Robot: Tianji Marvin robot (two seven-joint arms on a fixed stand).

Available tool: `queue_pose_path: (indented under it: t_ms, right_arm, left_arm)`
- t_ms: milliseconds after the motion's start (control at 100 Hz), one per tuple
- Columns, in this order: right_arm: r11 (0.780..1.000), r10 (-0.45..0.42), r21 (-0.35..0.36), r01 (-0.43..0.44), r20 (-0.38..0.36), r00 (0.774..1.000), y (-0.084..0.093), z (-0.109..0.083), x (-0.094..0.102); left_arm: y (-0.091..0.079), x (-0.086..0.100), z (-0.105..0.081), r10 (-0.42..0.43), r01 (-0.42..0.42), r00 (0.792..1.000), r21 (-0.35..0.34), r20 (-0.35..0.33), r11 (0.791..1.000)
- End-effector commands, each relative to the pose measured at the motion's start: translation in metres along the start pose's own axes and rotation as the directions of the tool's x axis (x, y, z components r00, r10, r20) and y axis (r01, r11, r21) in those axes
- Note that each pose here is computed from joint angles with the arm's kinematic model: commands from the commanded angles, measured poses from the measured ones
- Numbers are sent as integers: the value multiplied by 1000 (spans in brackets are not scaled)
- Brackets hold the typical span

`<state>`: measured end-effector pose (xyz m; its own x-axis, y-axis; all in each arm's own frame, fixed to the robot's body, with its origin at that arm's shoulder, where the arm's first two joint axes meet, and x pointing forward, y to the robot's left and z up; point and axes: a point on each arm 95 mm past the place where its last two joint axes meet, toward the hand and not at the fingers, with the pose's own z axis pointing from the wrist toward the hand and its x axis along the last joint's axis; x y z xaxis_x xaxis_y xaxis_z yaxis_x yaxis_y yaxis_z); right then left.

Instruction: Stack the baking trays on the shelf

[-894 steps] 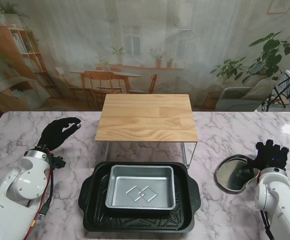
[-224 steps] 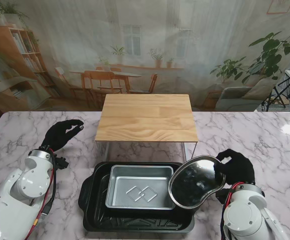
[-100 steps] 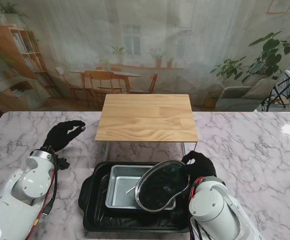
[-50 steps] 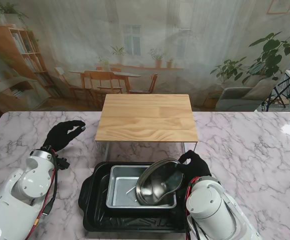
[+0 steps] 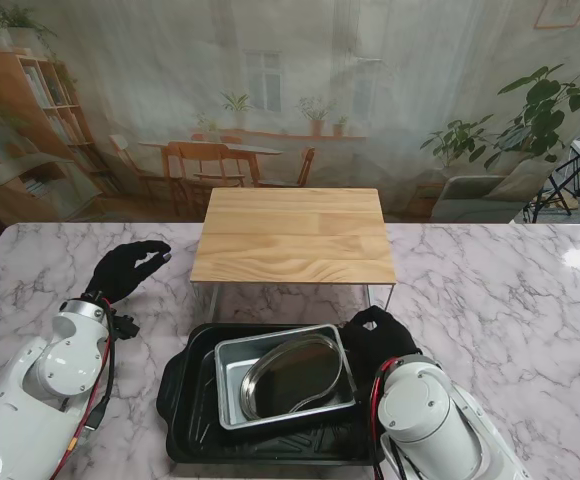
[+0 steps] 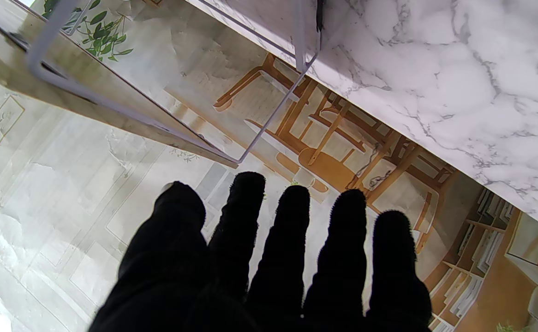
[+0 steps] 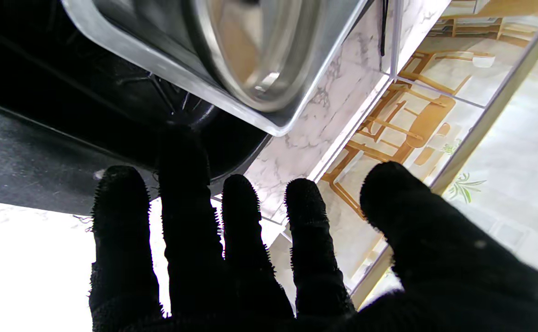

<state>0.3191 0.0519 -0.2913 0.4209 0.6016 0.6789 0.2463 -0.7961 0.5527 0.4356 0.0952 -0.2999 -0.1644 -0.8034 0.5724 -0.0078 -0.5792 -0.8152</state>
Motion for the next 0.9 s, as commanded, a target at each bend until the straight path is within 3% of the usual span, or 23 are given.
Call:
queue_pose_path:
  t_ms: [0,330,710,890]
  right_arm:
    - [1000,1,14,-1,-1,1000,-1,-3,-1]
    - [999,-35,29,36,-55,998,5,-14,-2]
    - [987,-122,-116,108,-122,985,44,-19,-22]
    - [962,-166,-240,127,-152,974,71,-18,-36]
  left_arm:
    - [2,0,0,0,-1,1000,-16,-2,1000]
    - [1,0,0,2,-2,1000,-13,-3,1000]
    - [0,-1,-1,4,-4,1000,-8,1,1000]
    - [-1,-1,-1,6,-6,1000,-1,3,1000]
